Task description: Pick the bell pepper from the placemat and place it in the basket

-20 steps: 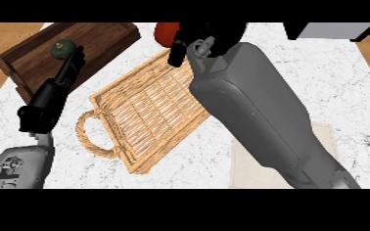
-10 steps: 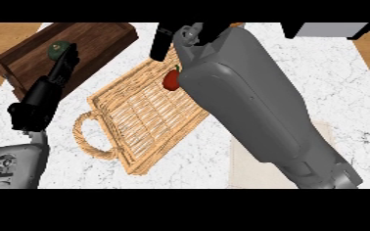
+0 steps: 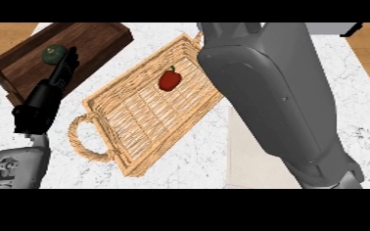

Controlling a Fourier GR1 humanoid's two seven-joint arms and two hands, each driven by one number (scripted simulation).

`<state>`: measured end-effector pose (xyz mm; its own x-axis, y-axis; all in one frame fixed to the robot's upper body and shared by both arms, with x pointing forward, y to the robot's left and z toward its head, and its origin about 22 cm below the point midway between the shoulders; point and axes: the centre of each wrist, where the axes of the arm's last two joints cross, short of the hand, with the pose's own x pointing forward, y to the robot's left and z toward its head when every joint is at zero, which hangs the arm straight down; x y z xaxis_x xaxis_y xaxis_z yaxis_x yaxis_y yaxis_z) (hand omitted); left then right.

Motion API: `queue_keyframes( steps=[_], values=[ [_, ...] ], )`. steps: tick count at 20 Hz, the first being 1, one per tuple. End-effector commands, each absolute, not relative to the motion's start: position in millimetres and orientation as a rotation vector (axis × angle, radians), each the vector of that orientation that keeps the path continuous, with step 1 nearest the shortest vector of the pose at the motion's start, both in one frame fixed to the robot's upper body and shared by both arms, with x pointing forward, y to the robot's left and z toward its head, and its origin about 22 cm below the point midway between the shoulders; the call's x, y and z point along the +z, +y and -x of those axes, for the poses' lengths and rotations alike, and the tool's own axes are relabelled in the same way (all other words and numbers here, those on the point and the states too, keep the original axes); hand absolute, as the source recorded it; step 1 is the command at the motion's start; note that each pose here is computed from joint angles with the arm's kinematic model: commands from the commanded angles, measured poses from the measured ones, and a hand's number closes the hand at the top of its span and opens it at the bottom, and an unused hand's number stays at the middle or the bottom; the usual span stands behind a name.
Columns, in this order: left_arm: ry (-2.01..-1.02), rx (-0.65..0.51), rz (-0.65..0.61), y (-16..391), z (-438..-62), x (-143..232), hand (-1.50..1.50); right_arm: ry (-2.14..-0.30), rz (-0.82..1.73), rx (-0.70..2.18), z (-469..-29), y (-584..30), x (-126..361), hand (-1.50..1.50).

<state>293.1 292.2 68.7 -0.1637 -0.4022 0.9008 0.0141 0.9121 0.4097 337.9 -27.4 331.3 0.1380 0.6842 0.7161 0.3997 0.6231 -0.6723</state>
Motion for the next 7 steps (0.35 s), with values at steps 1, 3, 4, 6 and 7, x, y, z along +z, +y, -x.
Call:
queue_keyframes(
  steps=[1,3,4,6,7],
  values=[
    [-1.697,-0.352,-0.316,295.0,-287.4,60.2,0.0,-1.417,0.916,-0.156,-329.8,-45.7,336.6,-1.5],
    [-1.697,-0.358,-0.307,300.4,-289.3,70.6,0.0,-1.409,0.937,-0.234,-325.2,-56.2,335.6,-1.5],
    [-1.678,-0.349,-0.34,311.9,-280.7,68.1,0.0,-1.394,0.968,-0.279,-325.0,-82.0,338.6,-1.5],
    [-1.676,-0.357,-0.311,301.3,-279.7,61.8,0.0,-1.402,0.98,-0.335,-316.1,-91.2,330.4,-1.5],
    [-1.668,-0.335,-0.328,305.6,-274.9,62.5,0.0,-1.404,0.984,-0.372,-308.0,-104.3,333.2,-1.5]
  ],
)
